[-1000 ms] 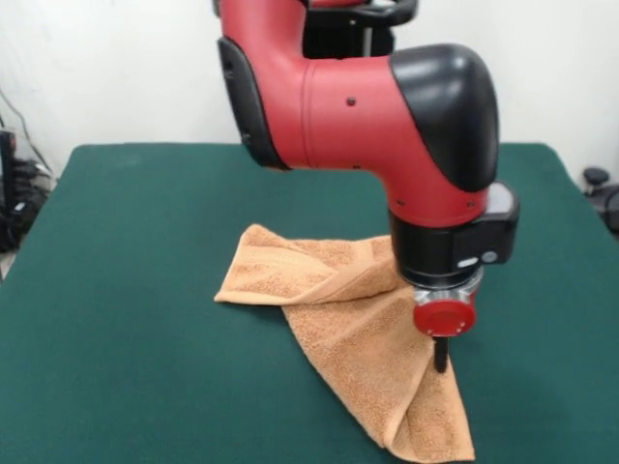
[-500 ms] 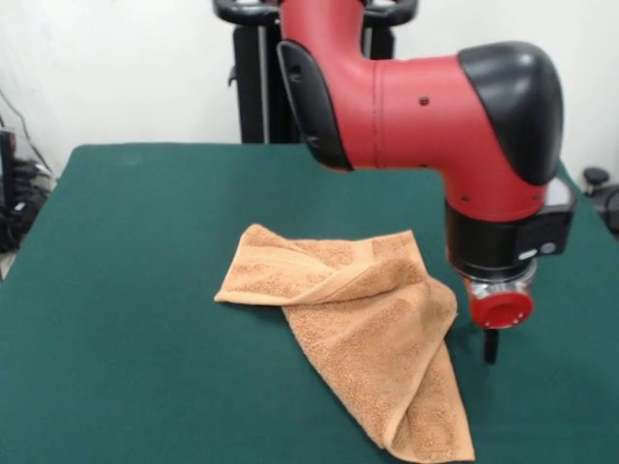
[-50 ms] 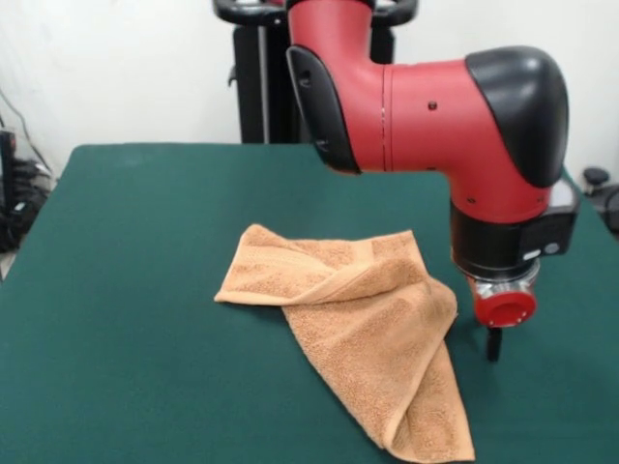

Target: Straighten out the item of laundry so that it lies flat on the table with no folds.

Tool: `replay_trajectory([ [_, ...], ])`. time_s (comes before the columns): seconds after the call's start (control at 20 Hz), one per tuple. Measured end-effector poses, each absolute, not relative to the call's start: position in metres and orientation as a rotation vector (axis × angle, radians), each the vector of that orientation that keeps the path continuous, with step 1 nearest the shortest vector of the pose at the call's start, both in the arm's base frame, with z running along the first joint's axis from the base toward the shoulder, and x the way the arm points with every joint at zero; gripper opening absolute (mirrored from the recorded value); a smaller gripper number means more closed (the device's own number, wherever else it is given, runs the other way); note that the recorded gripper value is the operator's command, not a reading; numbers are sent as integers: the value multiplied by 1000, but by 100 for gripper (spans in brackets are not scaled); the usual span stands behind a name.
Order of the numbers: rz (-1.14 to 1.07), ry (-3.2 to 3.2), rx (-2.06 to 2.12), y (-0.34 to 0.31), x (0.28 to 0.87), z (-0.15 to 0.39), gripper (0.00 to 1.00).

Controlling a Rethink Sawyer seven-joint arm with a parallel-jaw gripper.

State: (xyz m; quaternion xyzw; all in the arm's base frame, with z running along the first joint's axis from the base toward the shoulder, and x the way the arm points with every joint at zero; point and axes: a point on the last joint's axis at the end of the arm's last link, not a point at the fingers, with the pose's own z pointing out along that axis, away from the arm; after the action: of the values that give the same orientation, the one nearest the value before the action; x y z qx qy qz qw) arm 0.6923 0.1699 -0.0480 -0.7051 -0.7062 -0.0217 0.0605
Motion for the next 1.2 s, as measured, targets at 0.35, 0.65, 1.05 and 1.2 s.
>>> replay_trajectory([
  [0.35, -64, -2136, -2133, 170, 691, -49, 100],
  [0.65, -65, -2138, -2131, 171, 691, -48, 100],
  [1.05, -71, -2130, -2128, 173, 698, -26, 100],
  [1.2, -61, -2119, -2118, 174, 702, -11, 100],
])
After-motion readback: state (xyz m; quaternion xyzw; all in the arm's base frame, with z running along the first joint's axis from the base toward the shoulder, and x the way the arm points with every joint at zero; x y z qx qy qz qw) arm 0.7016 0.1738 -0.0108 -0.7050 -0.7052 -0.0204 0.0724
